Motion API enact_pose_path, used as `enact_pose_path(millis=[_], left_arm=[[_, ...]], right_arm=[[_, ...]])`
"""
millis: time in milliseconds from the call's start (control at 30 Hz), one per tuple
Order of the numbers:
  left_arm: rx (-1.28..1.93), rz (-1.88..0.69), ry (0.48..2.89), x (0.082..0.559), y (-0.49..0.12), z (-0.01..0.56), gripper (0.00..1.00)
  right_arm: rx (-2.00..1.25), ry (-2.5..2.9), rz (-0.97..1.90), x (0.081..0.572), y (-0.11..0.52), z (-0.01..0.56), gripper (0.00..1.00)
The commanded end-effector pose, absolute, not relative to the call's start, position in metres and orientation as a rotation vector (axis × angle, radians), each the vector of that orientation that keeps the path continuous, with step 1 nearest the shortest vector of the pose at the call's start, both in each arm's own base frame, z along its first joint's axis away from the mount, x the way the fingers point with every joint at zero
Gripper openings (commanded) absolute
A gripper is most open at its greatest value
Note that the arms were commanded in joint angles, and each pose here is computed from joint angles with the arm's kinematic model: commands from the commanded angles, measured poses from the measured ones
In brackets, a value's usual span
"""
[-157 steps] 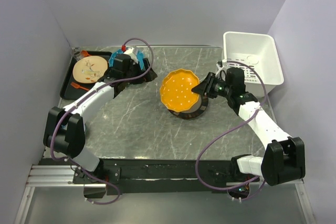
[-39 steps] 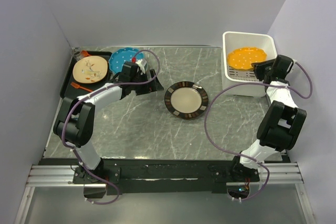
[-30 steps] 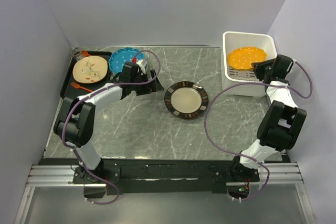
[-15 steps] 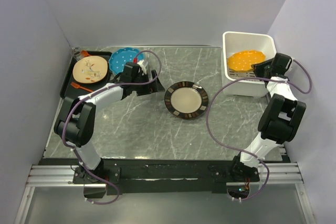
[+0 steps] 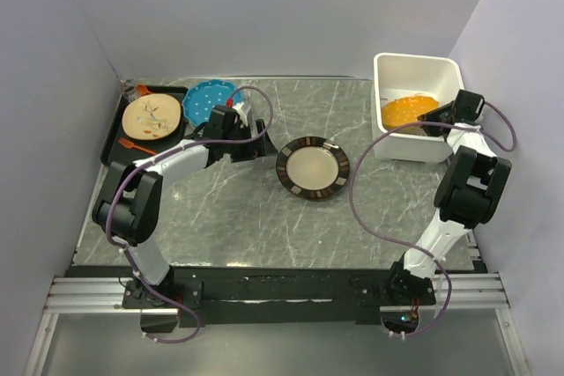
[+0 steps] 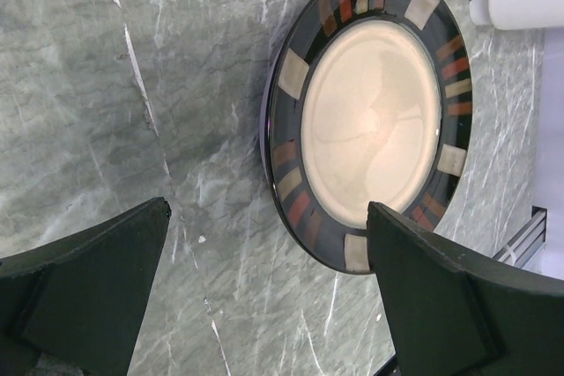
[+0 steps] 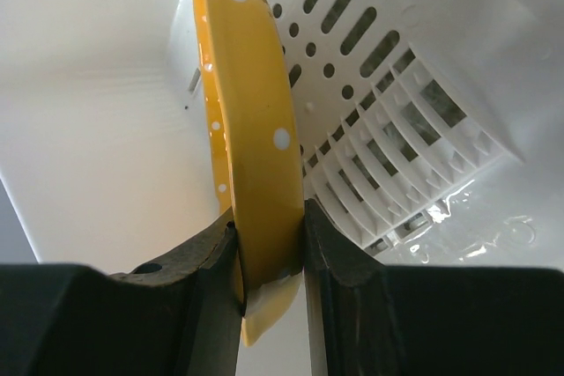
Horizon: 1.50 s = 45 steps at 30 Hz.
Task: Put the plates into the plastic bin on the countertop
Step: Place the plate in the plastic bin.
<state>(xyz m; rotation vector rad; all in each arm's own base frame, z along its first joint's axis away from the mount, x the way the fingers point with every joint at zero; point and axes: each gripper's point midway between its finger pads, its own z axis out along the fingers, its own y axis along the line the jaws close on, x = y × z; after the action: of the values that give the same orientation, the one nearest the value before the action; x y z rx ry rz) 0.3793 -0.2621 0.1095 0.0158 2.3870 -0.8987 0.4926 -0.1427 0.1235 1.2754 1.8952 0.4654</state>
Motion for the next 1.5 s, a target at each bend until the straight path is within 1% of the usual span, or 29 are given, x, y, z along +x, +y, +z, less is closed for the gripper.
enact_pose_path(millis=[0,67,133,167,267,533,733,767,833,867,967,1033,1067,1333,1367,1400,1433,1467], left_arm=[[0.069,-0.911,2.337,0.387,-0.27,0.127,0.99],[0.07,-0.909,2.335,0.387,-0.27,0.128,0.99],[0.07,-0.909,2.335,0.388,-0.27,0.128,0.99],[0.07,-0.908,2.338,0.388,-0.27,0.127,0.99],[0.073,-0.907,2.34,0.388,-0.271,0.128,0.99],[0.073,-0.904,2.344,0.387,-0.27,0.125,0.99],[0.08,-0.916,2.34,0.387,-0.274,0.126,0.99],[0.079,-0.915,2.343,0.387,-0.273,0.125,0.99],[0.078,-0.918,2.342,0.387,-0.274,0.125,0.99],[0.08,-0.921,2.341,0.387,-0.275,0.125,0.99],[0.082,-0.927,2.346,0.386,-0.276,0.122,0.99],[0.083,-0.925,2.348,0.386,-0.276,0.122,0.99],[0.082,-0.924,2.348,0.386,-0.276,0.122,0.99],[0.083,-0.932,2.353,0.385,-0.277,0.119,0.99],[0.085,-0.936,2.355,0.384,-0.278,0.118,0.99],[0.088,-0.938,2.357,0.384,-0.279,0.117,0.99],[0.091,-0.942,2.358,0.383,-0.28,0.117,0.99],[0.094,-0.943,2.359,0.384,-0.28,0.117,0.99]], right_arm=[[1.099,1.776,0.521,0.528,-0.151,0.188,0.07],[1.1,1.791,0.53,0.53,-0.151,0.182,0.16],[1.104,1.806,0.534,0.531,-0.15,0.176,0.2],[1.104,1.812,0.54,0.531,-0.149,0.174,0.24],[1.108,1.826,0.547,0.531,-0.148,0.168,0.29],[1.114,1.872,0.546,0.533,-0.147,0.156,0.36],[1.13,1.906,0.55,0.533,-0.148,0.142,0.45],[1.13,1.922,0.546,0.532,-0.147,0.139,0.48],[1.133,1.939,0.543,0.533,-0.147,0.134,0.51],[1.136,1.954,0.539,0.532,-0.147,0.131,0.56],[1.141,1.962,0.536,0.531,-0.147,0.125,0.63],[1.14,1.972,0.526,0.53,-0.147,0.121,0.67],[1.15,1.983,0.513,0.528,-0.148,0.117,0.71],[1.155,2.03,0.416,0.522,-0.159,0.112,0.83],[1.154,2.037,0.405,0.52,-0.159,0.111,0.87],[1.154,2.035,0.393,0.518,-0.159,0.113,0.87],[1.155,2.031,0.375,0.517,-0.161,0.113,0.93],[1.148,2.022,0.368,0.517,-0.162,0.115,0.94]])
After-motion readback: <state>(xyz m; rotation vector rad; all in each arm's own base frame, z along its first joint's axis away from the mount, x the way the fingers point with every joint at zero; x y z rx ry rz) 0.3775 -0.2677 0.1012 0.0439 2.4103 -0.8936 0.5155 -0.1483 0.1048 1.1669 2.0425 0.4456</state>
